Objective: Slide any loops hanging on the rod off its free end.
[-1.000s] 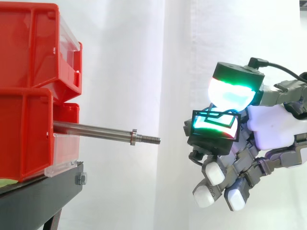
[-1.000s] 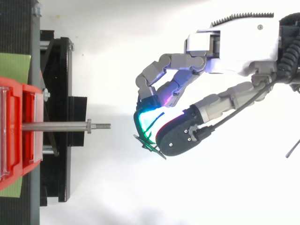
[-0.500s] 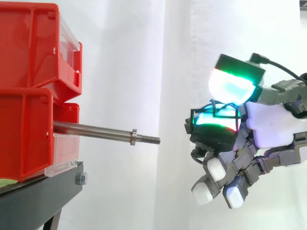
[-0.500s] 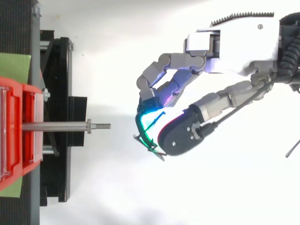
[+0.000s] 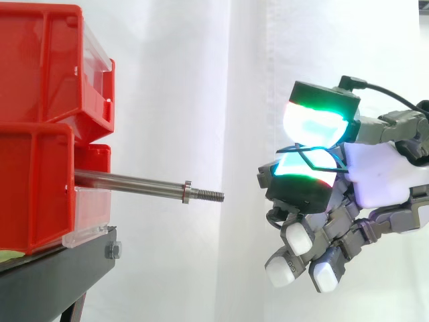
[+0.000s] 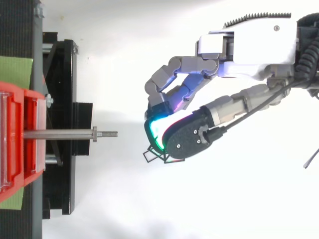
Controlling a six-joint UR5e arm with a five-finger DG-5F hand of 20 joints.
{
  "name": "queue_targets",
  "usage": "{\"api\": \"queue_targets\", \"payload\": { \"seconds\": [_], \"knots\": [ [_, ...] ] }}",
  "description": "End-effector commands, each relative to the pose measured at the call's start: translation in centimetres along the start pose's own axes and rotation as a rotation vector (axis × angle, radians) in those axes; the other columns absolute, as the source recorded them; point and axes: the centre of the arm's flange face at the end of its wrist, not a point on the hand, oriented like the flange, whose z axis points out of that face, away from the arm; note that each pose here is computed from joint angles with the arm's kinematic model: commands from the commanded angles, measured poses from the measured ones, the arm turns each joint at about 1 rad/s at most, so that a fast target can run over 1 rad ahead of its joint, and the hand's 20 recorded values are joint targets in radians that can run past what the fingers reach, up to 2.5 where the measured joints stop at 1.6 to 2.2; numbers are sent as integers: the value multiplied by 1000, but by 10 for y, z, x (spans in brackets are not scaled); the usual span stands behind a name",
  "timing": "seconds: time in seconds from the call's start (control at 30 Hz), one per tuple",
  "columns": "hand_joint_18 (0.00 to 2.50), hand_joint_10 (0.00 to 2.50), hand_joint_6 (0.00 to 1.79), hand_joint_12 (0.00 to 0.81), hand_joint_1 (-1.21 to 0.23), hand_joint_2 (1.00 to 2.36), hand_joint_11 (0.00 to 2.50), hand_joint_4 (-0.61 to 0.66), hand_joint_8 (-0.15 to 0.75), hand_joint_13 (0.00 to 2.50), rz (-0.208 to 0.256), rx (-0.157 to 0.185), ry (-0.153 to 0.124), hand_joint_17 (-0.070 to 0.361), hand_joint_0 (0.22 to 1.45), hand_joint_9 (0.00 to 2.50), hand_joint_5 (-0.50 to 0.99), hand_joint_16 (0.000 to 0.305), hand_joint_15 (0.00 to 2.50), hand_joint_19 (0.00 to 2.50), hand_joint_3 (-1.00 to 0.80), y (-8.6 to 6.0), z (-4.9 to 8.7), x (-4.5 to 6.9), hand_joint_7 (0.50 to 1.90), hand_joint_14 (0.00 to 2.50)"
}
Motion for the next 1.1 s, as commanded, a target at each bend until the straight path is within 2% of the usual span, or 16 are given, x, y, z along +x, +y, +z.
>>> {"api": "queue_targets", "payload": {
  "seconds": [0.0,0.07,0.2,0.33,0.47,0.63,0.8,0.97,1.07],
  "knots": [
    [631,15,830,307,-751,1020,426,148,305,586,0,0,1,101,632,815,-197,45,58,357,-204,0,0,1,1147,1],
    [632,14,833,311,-758,1017,439,150,303,581,0,0,1,101,644,806,-199,45,51,349,-244,0,0,1,1119,1],
    [684,14,839,317,-801,1001,452,166,299,602,0,-1,-1,105,706,806,-205,46,39,327,-500,1,0,0,1089,0],
    [701,16,841,317,-808,1000,457,169,296,612,0,0,1,105,721,807,-204,47,39,324,-500,0,0,1,1054,1],
    [702,14,836,317,-805,1000,459,179,299,615,0,-1,-1,105,706,825,-199,46,42,325,-500,1,0,0,1080,2],
    [696,14,831,311,-710,1000,455,177,303,616,0,-1,-1,103,651,856,-185,46,51,359,-500,1,0,0,1120,2],
    [665,13,803,308,-512,1000,410,187,304,605,0,-1,-1,103,570,846,-166,46,57,374,-500,1,0,0,1146,4],
    [648,12,791,309,-475,1000,397,185,304,601,0,-7,0,103,557,840,-160,46,59,376,-500,2,0,1,1149,2],
    [644,13,786,305,-518,1000,396,180,300,599,0,-6,0,101,595,840,-158,45,52,381,-500,1,1,1,1161,1]
  ]
}}
